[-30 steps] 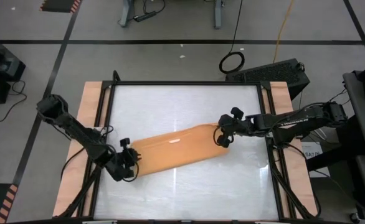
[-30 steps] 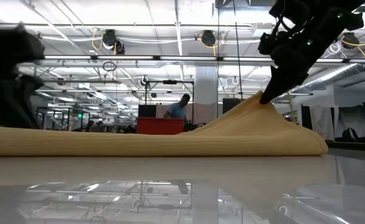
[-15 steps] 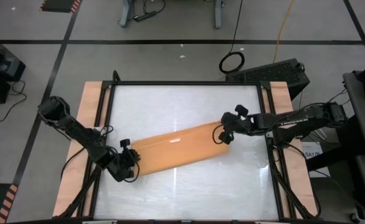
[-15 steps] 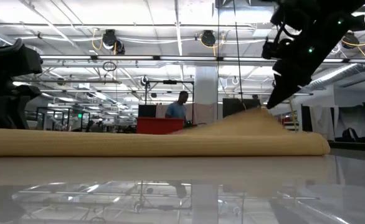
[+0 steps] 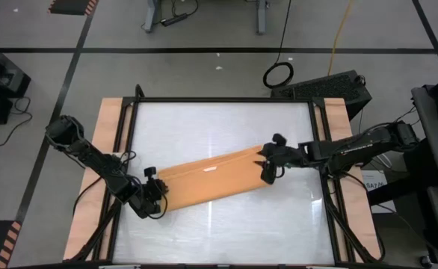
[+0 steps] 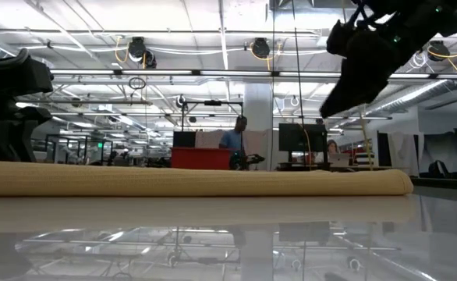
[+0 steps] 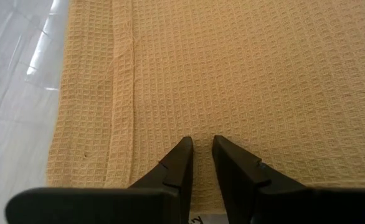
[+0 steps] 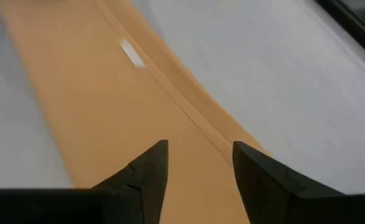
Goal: Roll towel
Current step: Roll the yellow towel
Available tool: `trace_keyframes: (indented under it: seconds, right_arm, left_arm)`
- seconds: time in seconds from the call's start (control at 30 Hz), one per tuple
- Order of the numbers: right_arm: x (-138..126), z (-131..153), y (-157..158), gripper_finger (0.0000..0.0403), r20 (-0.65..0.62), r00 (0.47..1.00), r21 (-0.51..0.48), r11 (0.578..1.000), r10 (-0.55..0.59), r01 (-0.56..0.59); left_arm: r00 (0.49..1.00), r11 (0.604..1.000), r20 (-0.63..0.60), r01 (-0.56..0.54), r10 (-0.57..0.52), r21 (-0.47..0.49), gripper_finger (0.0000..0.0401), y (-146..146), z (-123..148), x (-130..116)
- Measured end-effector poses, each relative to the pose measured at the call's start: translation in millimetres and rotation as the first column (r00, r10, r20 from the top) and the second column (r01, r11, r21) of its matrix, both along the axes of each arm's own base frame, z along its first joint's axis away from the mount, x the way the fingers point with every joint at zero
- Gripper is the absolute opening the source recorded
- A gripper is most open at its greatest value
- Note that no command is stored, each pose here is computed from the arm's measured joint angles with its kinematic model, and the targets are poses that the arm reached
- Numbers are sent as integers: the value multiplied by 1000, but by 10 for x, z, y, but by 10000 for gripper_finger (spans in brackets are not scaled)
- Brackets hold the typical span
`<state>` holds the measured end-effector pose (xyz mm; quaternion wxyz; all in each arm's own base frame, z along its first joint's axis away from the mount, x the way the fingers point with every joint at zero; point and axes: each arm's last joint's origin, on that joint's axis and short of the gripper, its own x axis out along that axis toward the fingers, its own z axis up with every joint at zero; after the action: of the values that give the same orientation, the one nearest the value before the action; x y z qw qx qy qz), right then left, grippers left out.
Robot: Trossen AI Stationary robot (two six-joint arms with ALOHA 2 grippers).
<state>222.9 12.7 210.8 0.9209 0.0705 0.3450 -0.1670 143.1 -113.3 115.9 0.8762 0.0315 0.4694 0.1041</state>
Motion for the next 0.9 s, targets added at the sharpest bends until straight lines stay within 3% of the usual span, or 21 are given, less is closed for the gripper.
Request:
trace_keyframes:
  seconds: [0.13,0.4,0.63,0.9]
  right_arm:
    - [49,-238,26,132,55,998,9,999,43,-43]
    - [-13,-738,24,12,126,991,24,998,54,-58]
    - [-119,-1099,11,13,83,996,53,998,21,-25]
    - [-128,-1275,28,3,35,998,82,996,-49,46]
  left_arm:
    - [1000,1000,-2,4,-4,4,74,1,1,-1]
    - [1000,1000,-1,0,0,2,74,0,1,0]
    - [1000,1000,-7,-6,6,3,74,-3,27,4]
    - [979,980,-30,-201,201,3,74,9,441,-1]
